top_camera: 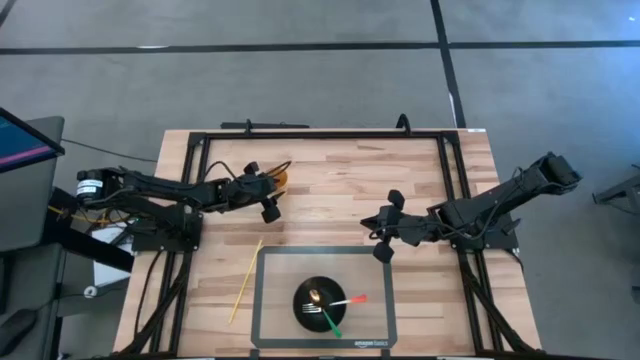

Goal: Pick & Place Utensil
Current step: Put the yellow cup on the top left of the black bowl on the transparent mat

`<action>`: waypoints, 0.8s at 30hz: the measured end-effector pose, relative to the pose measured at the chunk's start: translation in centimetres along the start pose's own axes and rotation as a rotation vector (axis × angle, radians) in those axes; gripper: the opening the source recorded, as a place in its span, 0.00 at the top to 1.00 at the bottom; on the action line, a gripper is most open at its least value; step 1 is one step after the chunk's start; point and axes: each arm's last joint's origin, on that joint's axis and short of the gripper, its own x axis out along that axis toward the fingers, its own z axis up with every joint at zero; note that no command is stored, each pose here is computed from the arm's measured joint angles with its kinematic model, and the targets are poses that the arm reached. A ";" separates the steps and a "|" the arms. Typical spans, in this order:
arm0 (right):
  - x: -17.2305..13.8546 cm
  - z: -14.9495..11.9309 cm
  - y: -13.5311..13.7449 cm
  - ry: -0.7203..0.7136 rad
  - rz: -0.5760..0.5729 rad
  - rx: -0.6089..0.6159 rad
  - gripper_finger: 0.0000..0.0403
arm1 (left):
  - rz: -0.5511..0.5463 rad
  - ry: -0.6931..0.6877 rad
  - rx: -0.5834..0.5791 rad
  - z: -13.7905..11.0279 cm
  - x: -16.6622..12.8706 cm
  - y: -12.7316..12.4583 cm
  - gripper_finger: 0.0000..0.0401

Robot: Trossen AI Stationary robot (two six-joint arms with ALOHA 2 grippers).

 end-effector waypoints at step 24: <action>0.0 0.0 0.0 -0.001 0.000 0.002 0.96 | -0.069 -0.042 0.007 0.9 -0.2 -1.9 0.96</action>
